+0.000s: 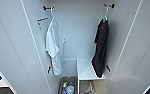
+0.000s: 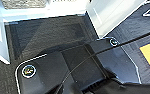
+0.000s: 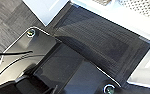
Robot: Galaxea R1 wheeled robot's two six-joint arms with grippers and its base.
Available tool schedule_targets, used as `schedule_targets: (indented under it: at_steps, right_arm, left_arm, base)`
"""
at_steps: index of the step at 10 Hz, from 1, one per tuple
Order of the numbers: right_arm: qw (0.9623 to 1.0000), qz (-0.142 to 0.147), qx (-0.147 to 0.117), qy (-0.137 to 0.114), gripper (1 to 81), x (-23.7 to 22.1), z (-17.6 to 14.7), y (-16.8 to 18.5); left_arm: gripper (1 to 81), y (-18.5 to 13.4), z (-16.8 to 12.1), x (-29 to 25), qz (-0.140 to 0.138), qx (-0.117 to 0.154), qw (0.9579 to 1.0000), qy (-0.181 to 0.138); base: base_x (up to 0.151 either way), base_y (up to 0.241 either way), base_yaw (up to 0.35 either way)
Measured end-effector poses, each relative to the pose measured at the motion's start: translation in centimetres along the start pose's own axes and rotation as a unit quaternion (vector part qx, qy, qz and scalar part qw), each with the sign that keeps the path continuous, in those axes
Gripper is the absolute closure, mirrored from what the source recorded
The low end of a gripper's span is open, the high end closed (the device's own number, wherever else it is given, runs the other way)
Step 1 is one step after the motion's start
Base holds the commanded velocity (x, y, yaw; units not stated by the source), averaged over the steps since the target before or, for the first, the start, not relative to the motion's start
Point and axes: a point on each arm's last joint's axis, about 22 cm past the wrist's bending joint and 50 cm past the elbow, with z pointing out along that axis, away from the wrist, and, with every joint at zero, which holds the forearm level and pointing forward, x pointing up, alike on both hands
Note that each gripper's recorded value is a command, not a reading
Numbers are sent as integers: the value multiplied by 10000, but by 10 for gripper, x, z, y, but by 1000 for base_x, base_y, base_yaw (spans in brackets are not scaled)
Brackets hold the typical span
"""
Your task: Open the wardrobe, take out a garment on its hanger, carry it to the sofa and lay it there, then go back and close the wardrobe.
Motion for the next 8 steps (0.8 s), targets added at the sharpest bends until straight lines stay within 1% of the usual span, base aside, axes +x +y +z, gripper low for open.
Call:
schedule_targets:
  at_steps: [1,2,3,4,5,6,7,8]
  right_arm:
    - [9978,-604,-155,-244,10,6,2,1]
    - [9897,-1261,-471,-483,10,23,0,17]
    - [9755,-1904,-893,-651,10,49,-6,42]
    - [9631,-2273,-1230,-748,10,76,-12,60]
    - [9566,-2440,-1422,-721,10,100,-18,71]
    - [9535,-2468,-1567,-736,10,111,-24,85]
    - [9587,-2152,-1688,-773,10,104,-29,102]
    - [9634,-1815,-1779,-849,10,86,-32,117]
  left_arm:
    - [10,1,0,0,-2,-3,10000,-3]
    - [10,1,0,-2,-5,-2,10000,-13]
    - [10,0,0,-2,-5,2,10000,-17]
    - [10,0,0,-2,-12,3,10000,-22]
    - [10,0,0,-2,-16,2,10000,-23]
    - [10,0,0,-2,-19,0,10000,-22]
    - [10,0,0,-2,-20,1,10000,-26]
    - [10,0,0,-2,-31,4,10000,-25]
  base:
    - [0,0,0]
    - [0,0,0]
    - [0,0,0]
    - [0,0,0]
    - [0,0,0]
    - [0,0,0]
    - [0,0,0]
    - [0,0,0]
